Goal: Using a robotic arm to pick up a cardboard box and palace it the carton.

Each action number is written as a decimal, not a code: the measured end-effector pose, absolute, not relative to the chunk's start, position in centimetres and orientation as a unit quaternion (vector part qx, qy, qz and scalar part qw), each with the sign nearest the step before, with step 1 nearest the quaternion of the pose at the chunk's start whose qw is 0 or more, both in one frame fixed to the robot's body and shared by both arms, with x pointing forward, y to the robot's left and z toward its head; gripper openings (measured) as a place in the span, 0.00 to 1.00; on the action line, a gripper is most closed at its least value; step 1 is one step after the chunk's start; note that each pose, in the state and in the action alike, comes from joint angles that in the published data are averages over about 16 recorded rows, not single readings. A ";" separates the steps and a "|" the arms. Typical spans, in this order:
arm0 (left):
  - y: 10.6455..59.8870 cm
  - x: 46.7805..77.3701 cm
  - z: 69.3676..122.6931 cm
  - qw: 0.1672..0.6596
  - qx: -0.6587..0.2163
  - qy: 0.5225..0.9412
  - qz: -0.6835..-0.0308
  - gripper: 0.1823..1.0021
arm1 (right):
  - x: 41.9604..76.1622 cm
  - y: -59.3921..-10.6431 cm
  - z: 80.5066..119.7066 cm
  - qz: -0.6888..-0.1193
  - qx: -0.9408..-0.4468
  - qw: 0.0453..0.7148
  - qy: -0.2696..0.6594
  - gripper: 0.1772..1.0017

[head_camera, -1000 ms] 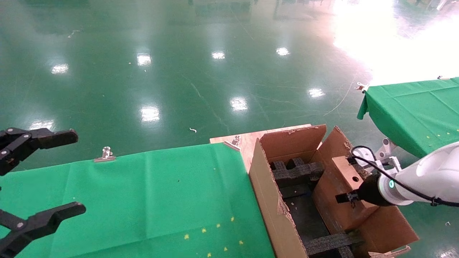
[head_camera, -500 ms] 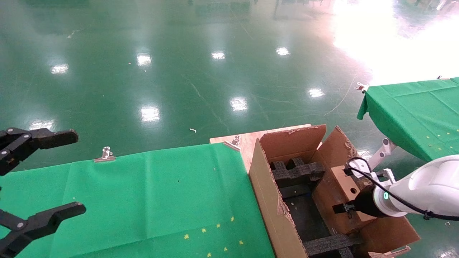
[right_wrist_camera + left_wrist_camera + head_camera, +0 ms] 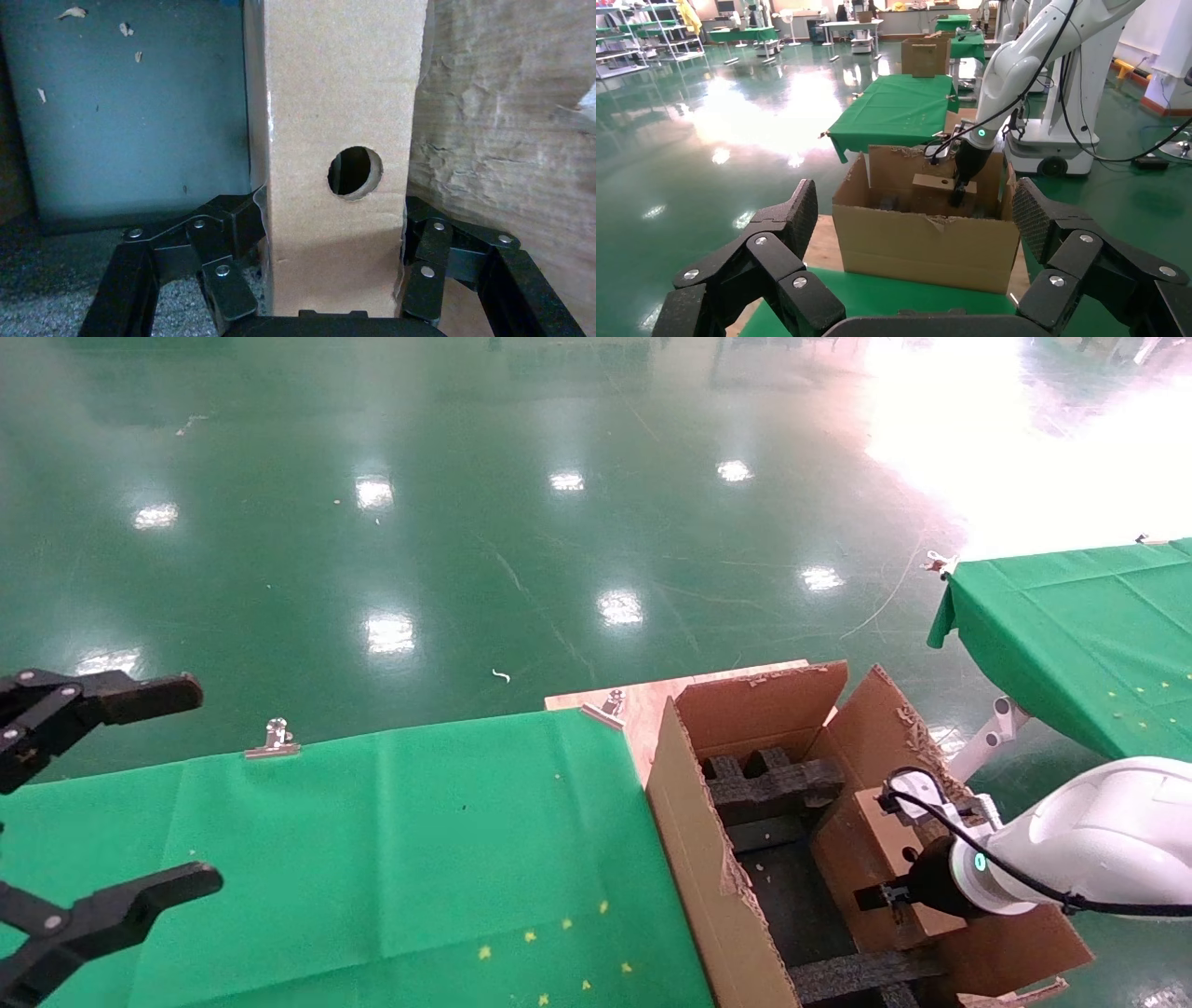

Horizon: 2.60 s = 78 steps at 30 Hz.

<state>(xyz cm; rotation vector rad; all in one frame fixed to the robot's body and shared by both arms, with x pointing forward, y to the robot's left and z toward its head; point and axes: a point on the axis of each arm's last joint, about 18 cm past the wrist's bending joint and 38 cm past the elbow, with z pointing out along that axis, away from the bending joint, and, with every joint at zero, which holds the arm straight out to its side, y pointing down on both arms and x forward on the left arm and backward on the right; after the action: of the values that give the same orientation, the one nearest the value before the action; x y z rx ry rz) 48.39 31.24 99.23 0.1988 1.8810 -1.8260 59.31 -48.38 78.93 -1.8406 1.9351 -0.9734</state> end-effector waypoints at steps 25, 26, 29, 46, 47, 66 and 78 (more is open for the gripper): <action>31.2 48.4 99.2 0.254 0.073 0.692 -0.672 1.00 | 59.1 -48.6 79.8 -0.341 -0.636 0.154 0.674 0.36; 31.2 48.4 99.2 0.254 0.073 0.692 -0.672 1.00 | 59.1 -48.6 80.0 -0.342 -0.636 0.155 0.674 0.39; 31.2 48.4 99.2 0.254 0.073 0.692 -0.672 1.00 | 59.0 -48.7 80.6 -0.346 -0.634 0.159 0.673 0.46; 31.2 48.4 99.2 0.254 0.073 0.692 -0.672 1.00 | 59.8 -47.0 92.7 -0.392 -0.603 0.289 0.632 0.86; 31.2 48.4 99.2 0.254 0.073 0.692 -0.672 1.00 | 59.8 -46.8 93.7 -0.392 -0.602 0.302 0.626 0.88; 31.3 48.4 99.2 0.254 0.073 0.692 -0.672 1.00 | 58.1 -43.0 102.0 -0.357 -0.612 0.428 0.561 1.00; 31.3 48.4 99.2 0.254 0.073 0.692 -0.672 1.00 | 58.3 -39.4 100.5 -0.314 -0.684 0.429 0.500 1.00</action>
<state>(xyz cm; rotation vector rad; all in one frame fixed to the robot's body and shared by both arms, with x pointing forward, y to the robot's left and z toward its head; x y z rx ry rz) 48.41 31.26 99.22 0.1975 1.8808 -1.8260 58.27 -39.38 100.48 -1.7067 1.2491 -0.7846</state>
